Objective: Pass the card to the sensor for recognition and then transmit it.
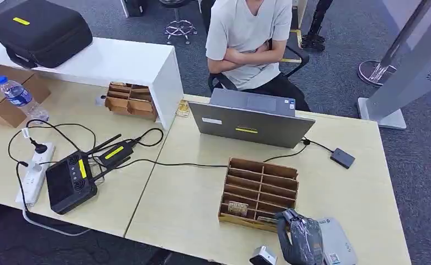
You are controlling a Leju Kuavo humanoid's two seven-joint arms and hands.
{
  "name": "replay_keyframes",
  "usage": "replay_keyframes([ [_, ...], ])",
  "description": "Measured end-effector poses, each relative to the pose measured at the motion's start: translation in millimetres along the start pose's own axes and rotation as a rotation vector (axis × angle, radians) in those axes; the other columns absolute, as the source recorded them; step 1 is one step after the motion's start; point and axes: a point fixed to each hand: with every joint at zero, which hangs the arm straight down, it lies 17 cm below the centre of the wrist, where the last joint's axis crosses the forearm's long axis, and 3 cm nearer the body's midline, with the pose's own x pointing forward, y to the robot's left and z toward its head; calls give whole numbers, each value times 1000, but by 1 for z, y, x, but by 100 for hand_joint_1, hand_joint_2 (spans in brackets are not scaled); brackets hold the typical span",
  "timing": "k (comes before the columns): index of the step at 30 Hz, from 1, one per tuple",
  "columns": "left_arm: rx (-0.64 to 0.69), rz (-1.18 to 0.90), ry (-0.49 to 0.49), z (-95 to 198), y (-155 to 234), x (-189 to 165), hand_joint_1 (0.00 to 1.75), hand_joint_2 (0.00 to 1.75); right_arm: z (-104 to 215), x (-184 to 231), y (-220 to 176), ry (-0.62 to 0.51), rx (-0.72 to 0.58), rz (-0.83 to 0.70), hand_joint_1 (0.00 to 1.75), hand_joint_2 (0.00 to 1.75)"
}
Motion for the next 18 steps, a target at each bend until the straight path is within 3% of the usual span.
replay_keyframes([
  [7,2,-18,10,0,0,-2,0,175,-8,9,-26,-71,-68,61,175,175],
  [18,-4,-33,23,0,2,-6,0,175,-28,4,-79,-74,-219,91,175,175],
])
